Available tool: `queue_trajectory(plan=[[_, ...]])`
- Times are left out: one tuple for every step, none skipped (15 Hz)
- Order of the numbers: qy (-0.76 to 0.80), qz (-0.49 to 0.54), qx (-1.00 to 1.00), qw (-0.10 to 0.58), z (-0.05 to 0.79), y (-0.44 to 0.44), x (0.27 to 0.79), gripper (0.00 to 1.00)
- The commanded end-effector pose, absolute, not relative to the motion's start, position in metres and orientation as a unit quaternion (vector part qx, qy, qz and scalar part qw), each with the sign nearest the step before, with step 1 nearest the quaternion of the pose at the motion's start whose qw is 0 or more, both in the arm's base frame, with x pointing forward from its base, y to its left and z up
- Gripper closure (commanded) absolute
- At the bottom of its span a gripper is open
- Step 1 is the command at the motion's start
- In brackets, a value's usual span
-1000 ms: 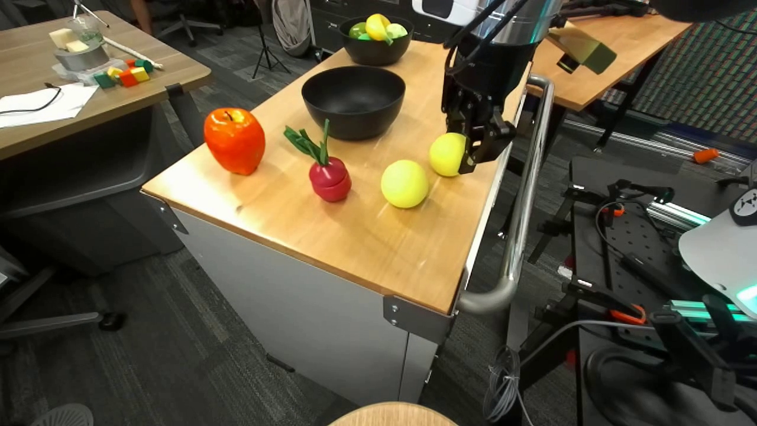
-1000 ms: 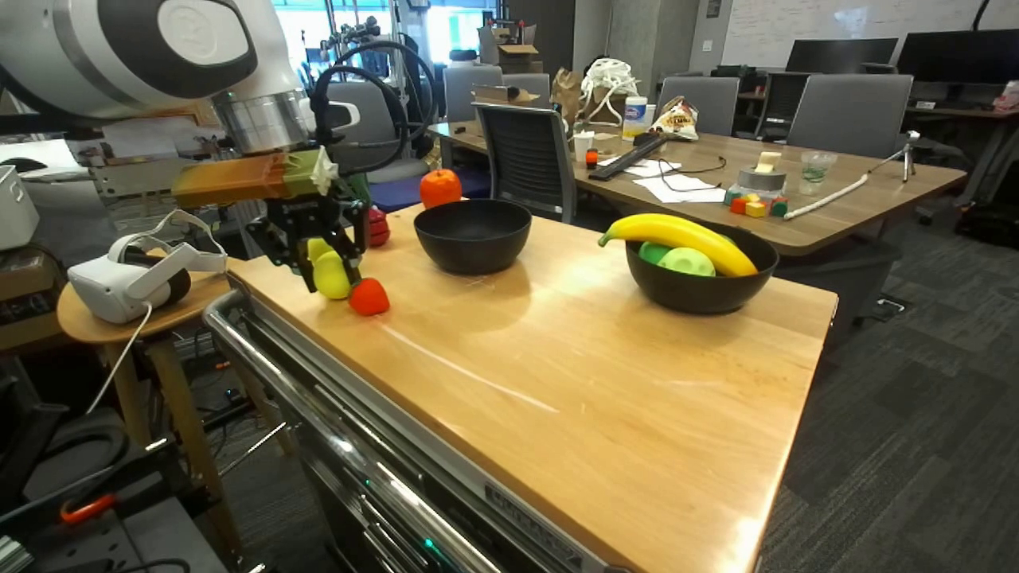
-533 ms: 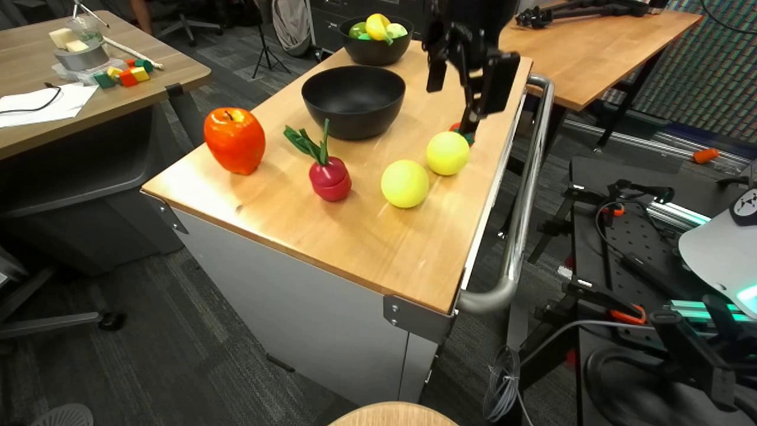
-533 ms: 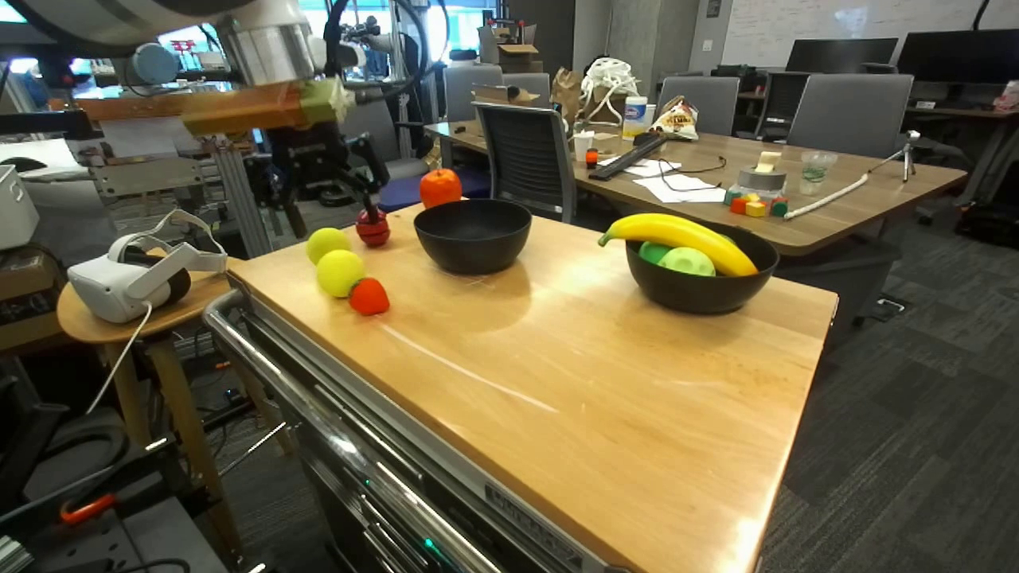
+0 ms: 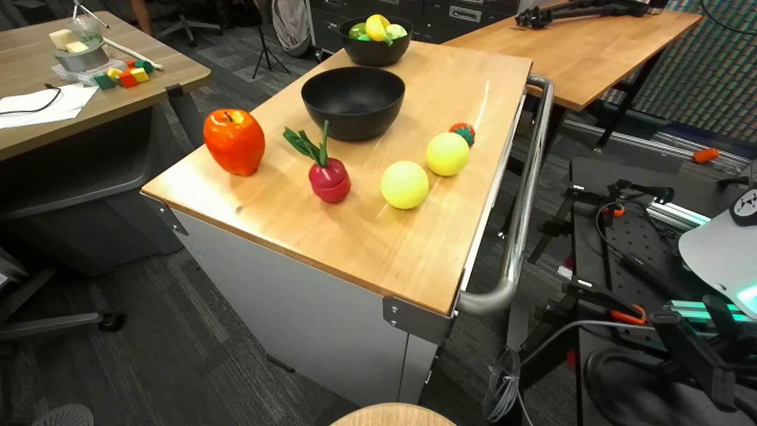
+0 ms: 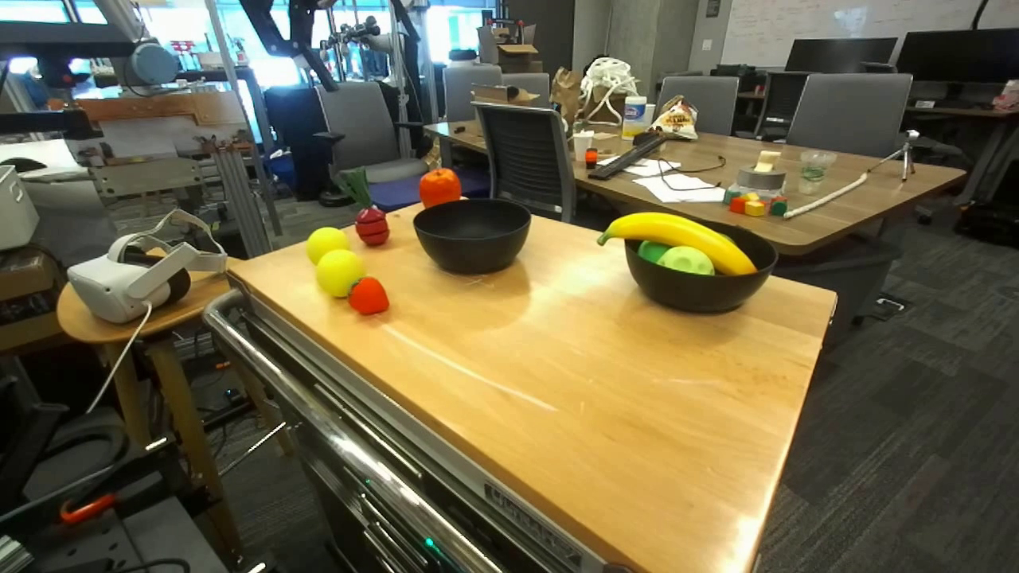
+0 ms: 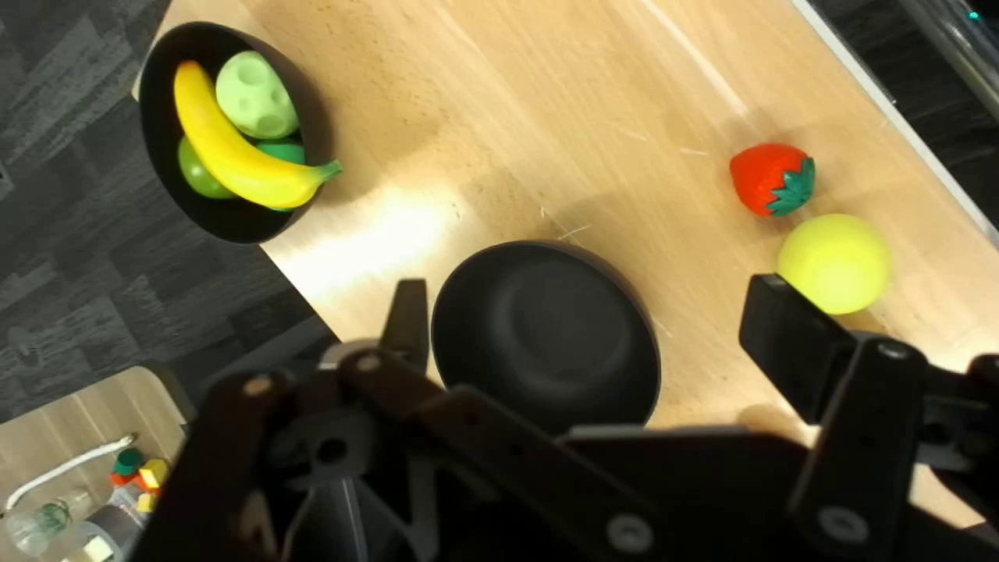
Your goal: Remove the fruits from the bowls
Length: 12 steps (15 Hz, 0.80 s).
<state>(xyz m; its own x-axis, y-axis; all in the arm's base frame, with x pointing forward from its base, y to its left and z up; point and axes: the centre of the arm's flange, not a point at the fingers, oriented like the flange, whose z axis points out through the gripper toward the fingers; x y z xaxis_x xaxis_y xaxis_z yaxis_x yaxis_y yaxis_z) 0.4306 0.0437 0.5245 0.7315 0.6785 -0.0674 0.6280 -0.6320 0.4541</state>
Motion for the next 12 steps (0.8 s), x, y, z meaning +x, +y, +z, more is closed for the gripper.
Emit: queue_trajectory(plan=[[0.362,0.055,0.902,0.230,0.525,0.043,0.430,0.00],[0.363,0.054,0.901,0.230,0.523,0.044,0.431,0.00],[0.364,0.052,0.901,0.230,0.522,0.045,0.431,0.00],[0.308,0.054,0.923,0.225,0.524,0.044,0.444,0.00],[0.277,0.056,0.930,0.235,0.528,0.041,0.464,0.00],[0.252,0.058,0.936,0.238,0.532,0.035,0.478,0.00],[0.226,0.059,0.942,0.241,0.533,0.020,0.494,0.00],[0.200,0.052,0.950,0.234,0.531,0.008,0.508,0.00],[0.174,0.051,0.959,0.220,0.528,-0.002,0.523,0.00],[0.219,0.059,0.947,0.226,0.521,0.009,0.478,0.00],[0.211,0.054,0.950,0.223,0.517,0.002,0.487,0.00],[0.211,0.048,0.951,0.221,0.511,0.000,0.489,0.00]])
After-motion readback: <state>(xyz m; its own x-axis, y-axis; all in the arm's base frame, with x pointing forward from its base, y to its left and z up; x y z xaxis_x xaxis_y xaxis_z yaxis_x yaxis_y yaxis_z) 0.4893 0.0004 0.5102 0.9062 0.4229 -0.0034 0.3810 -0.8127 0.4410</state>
